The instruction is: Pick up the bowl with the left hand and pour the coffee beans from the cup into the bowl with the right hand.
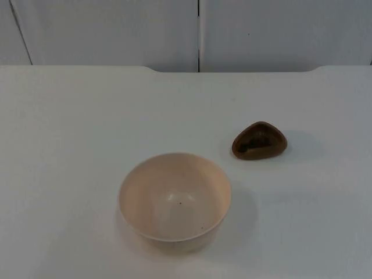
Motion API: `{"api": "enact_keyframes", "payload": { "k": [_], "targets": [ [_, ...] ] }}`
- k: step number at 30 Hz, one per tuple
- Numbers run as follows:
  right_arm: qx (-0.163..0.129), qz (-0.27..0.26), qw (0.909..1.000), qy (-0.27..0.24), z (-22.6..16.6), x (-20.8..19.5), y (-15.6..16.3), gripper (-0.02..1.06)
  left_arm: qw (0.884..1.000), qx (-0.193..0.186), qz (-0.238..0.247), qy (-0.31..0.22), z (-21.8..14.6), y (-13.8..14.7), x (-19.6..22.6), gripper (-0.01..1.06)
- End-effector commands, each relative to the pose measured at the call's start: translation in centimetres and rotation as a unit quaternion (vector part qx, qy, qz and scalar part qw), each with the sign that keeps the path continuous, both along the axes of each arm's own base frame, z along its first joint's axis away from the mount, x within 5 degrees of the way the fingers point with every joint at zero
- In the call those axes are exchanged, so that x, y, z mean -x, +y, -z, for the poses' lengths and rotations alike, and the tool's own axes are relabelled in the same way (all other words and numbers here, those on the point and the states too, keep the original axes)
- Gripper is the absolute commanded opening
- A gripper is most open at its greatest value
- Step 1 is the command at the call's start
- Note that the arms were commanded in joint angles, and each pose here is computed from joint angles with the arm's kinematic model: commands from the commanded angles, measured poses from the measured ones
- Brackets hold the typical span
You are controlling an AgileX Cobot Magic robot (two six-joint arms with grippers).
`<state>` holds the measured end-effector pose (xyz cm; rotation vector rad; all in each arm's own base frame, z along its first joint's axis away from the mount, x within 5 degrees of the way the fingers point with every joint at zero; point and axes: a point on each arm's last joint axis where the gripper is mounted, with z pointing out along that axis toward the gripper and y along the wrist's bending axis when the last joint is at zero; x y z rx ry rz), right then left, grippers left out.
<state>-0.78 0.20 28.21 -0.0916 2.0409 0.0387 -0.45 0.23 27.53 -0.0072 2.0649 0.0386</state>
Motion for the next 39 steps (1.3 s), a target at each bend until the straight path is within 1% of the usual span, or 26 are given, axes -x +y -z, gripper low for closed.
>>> {"api": "enact_keyframes", "payload": {
  "k": [1, 14, 16, 19, 23, 34, 39],
  "targets": [
    [0.001, 0.005, 1.0000, 0.001, 0.2, 0.0, 0.0, 1.05, 1.000, -0.004, 0.005, 0.000, 0.1, 0.0, 0.0, 1.05],
    [0.001, 0.005, 1.0000, 0.001, 0.2, 0.0, 0.0, 1.05, 1.000, -0.001, 0.017, 0.000, 0.1, -0.2, 0.0, 1.05],
    [0.001, 0.005, 1.0000, 0.001, 0.2, 0.0, 0.0, 1.05, 1.000, 0.005, 0.021, -0.003, 0.0, -0.3, 0.1, 1.05],
    [0.001, 0.005, 1.0000, 0.001, 0.2, 0.0, 0.0, 1.05, 1.000, 0.005, 0.021, -0.008, -0.5, -0.3, -0.1, 1.05],
    [0.001, 0.005, 1.0000, 0.001, 0.2, 0.0, 0.0, 1.05, 1.000, 0.006, 0.021, -0.023, -2.3, -0.4, -0.8, 1.05],
    [0.001, 0.005, 1.0000, 0.001, 0.2, 0.0, 0.0, 1.05, 1.000, 0.015, 0.022, -0.012, -4.4, -0.4, -2.0, 1.05],
    [0.001, 0.005, 1.0000, 0.001, 0.2, 0.0, 0.0, 1.05, 0.999, 0.033, 0.031, -0.014, -4.9, -0.7, -2.3, 1.05]
  ]
}}
